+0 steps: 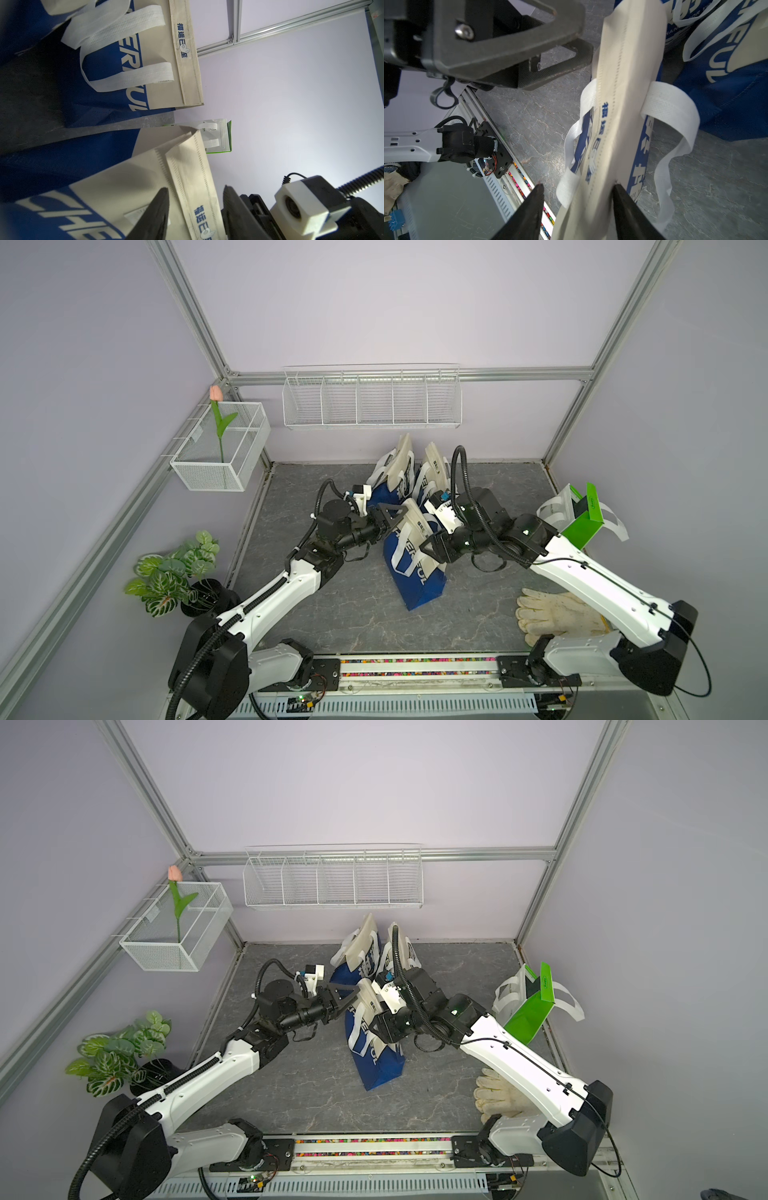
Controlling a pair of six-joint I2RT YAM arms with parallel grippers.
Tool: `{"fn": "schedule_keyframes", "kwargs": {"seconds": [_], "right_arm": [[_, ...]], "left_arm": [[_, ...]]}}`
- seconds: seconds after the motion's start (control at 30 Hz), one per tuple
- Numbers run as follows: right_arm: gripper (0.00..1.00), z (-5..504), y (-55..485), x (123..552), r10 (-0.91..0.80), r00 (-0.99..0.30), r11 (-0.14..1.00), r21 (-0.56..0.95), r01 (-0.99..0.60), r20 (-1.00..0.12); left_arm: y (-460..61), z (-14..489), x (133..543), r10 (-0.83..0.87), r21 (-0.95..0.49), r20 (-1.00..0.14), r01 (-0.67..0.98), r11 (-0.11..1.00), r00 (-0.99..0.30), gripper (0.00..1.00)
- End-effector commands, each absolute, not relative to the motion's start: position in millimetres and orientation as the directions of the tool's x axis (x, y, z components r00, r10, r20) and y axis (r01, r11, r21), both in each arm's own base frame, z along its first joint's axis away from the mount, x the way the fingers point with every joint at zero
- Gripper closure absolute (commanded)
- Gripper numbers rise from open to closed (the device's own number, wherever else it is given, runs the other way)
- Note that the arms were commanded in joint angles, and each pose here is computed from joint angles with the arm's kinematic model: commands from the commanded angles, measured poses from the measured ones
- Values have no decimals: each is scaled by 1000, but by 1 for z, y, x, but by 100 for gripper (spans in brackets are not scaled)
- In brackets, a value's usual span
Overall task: Open the takeout bag
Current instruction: Open the takeout bag at the center of the board.
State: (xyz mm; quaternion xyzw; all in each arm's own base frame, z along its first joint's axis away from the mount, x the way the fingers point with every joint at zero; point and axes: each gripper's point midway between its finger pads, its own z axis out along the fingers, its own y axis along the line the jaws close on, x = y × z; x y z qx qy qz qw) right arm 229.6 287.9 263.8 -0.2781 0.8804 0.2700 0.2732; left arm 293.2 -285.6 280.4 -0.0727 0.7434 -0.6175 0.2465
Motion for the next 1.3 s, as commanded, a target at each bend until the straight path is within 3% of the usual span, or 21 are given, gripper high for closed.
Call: {"fn": "schedule_keyframes", "kwargs": {"seconds": [0.0,0.2,0.3,0.6,0.87,1.2,1.27], "right_arm": [[43,271,288,245,-313,-705,741,300,-600,-637],[38,276,296,269,-284,-717,774,289,-564,-637],[48,276,296,281,-260,-728,793,290,-536,-634],[93,279,297,287,-196,-754,756,393,-524,-627],[93,289,311,270,-131,-790,576,602,-552,-599],[93,291,302,275,-77,-808,559,646,-520,-583],[93,288,301,275,-76,-813,564,647,-513,-577]], "left_arm": [[-290,295,296,-421,-955,-291,232,187,-859,55],[-293,290,300,-415,-956,-286,225,191,-863,54],[-295,289,302,-415,-957,-283,224,186,-865,55],[-305,286,310,-411,-961,-273,225,162,-870,55],[-315,305,311,-411,-953,-296,296,64,-862,55],[-322,293,315,-399,-954,-290,293,55,-870,55],[-324,293,315,-396,-955,-283,295,31,-874,68]]}}
